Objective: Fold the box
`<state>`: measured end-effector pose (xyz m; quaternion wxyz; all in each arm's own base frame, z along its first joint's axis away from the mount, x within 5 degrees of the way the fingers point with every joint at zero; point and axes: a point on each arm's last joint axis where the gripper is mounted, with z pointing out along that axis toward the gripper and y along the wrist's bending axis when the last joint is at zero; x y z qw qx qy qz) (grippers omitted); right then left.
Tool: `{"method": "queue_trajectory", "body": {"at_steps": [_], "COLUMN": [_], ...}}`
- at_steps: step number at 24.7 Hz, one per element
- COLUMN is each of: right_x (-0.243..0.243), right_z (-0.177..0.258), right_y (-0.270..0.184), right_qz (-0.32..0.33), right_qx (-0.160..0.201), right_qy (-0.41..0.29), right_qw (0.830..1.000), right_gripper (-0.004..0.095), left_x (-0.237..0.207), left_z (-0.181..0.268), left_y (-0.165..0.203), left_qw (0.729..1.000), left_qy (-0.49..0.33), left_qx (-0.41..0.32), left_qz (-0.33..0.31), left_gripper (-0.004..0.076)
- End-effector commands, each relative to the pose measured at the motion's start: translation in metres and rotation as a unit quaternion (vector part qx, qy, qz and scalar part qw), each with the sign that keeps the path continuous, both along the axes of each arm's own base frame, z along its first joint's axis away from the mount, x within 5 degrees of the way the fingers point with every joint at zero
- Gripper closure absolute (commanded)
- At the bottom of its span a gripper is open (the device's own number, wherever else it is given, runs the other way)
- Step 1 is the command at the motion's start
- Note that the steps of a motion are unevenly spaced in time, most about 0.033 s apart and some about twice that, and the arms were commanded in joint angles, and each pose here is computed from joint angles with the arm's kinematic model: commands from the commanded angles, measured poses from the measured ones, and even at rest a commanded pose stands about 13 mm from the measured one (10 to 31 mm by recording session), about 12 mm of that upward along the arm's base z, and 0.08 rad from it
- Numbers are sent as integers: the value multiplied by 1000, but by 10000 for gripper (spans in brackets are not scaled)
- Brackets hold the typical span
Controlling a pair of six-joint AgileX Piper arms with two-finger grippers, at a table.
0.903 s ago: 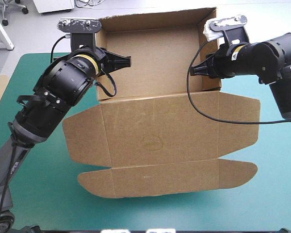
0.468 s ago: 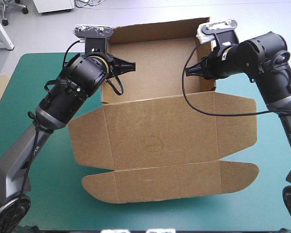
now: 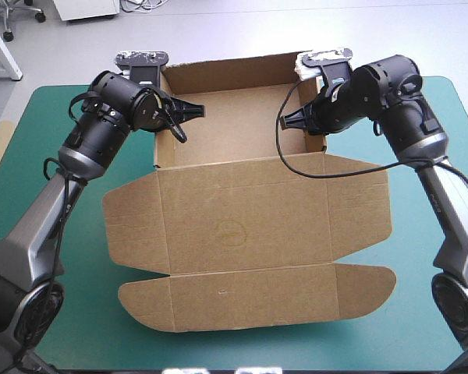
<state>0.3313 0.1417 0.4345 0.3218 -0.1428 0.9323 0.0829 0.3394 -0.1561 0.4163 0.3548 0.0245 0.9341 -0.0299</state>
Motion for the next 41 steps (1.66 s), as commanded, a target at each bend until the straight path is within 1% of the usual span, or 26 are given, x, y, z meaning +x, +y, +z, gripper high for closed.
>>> {"method": "queue_trajectory", "body": {"at_steps": [1,11,16,22,28,31,32,41], "right_x": [-5,20,30,48,62,69,71,76], "right_z": [13,-18,-33,-64,-87,-98,-101,-113], "right_y": [-5,5,9,18,20,15,16,17], "right_qz": [-5,-5,-5,-4,-9,-22,-22,-22], "right_qx": [2,-16,-24,-37,-46,-40,-32,-20], "right_qy": [-24,15,33,70,93,110,117,138], "right_qw": [1000,1000,999,997,995,993,992,990], "right_gripper": [904,905,905,905,906,907,907,907], "left_x": [2,21,28,43,61,67,69,71], "left_z": [6,-21,-29,-43,-79,-94,-98,-103], "left_y": [1,-9,-5,5,-3,-7,-8,-10], "left_qw": [1000,999,999,999,995,993,992,992], "left_qy": [-16,12,22,42,88,105,110,113], "left_qx": [10,30,34,26,28,32,33,33], "left_qz": [-12,-22,-19,-22,-34,-43,-43,-48], "left_gripper": [734,734,734,734,734,734,734,734]}}
